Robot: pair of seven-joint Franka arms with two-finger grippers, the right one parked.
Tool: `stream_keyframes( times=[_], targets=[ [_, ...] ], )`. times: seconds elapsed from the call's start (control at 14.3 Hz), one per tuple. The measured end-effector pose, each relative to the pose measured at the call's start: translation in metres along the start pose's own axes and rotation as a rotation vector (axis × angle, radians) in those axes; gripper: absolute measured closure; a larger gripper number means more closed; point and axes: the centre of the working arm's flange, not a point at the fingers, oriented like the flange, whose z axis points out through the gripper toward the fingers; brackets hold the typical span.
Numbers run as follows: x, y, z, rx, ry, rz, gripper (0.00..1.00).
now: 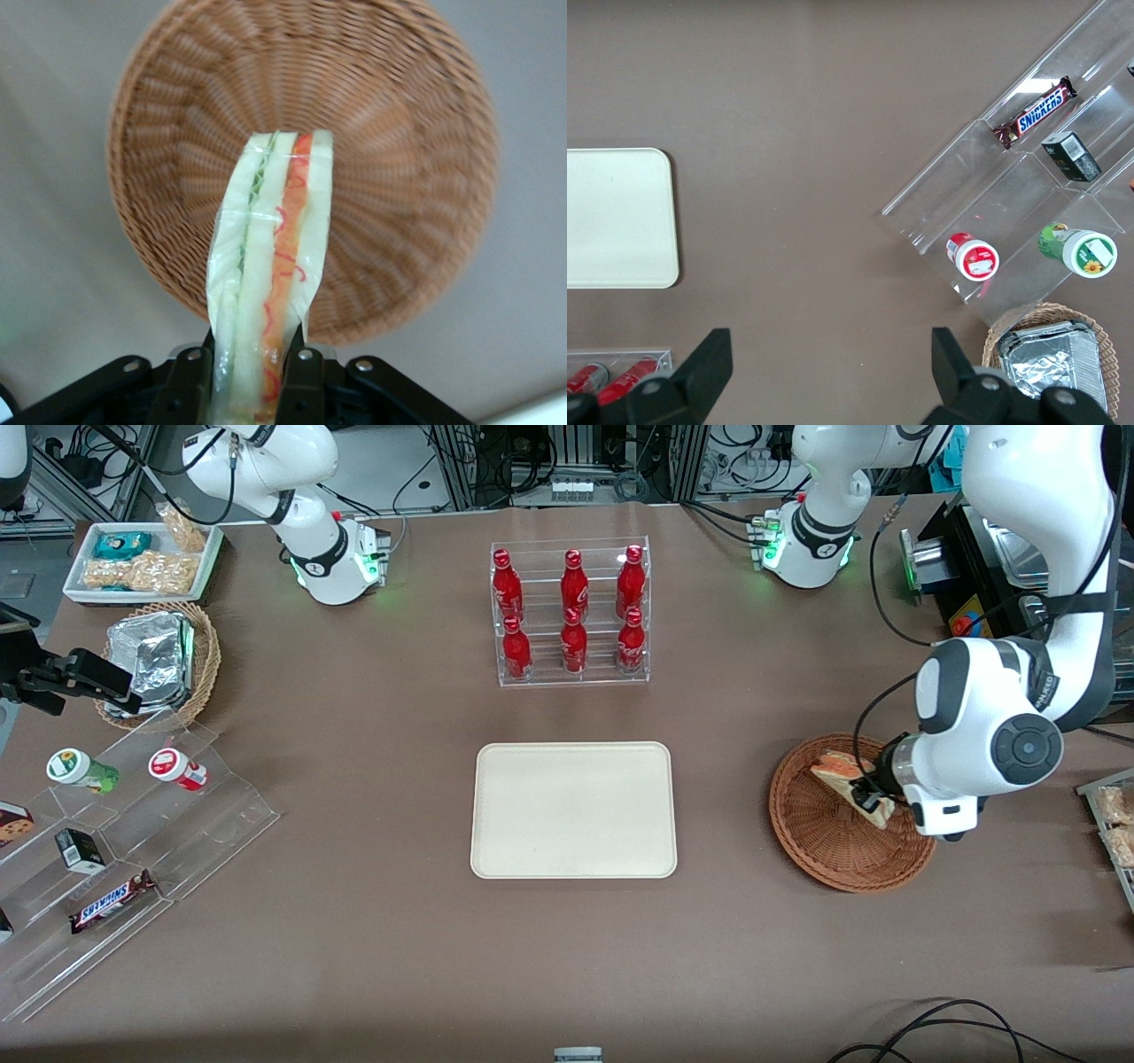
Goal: Place sandwich from basket to tray
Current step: 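Carry the sandwich with the left gripper over the cream tray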
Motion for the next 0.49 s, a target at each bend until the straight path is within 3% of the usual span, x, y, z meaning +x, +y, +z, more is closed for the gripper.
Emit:
stream_keyframes(
  times=[0.21,0.49],
  targets=[
    [-0.085,0.070,0.019,-0.044,0.071,0.243,0.85],
    [-0.175,0.155,0.056,-0.090,0.124,0.482,0.85]
  ],
)
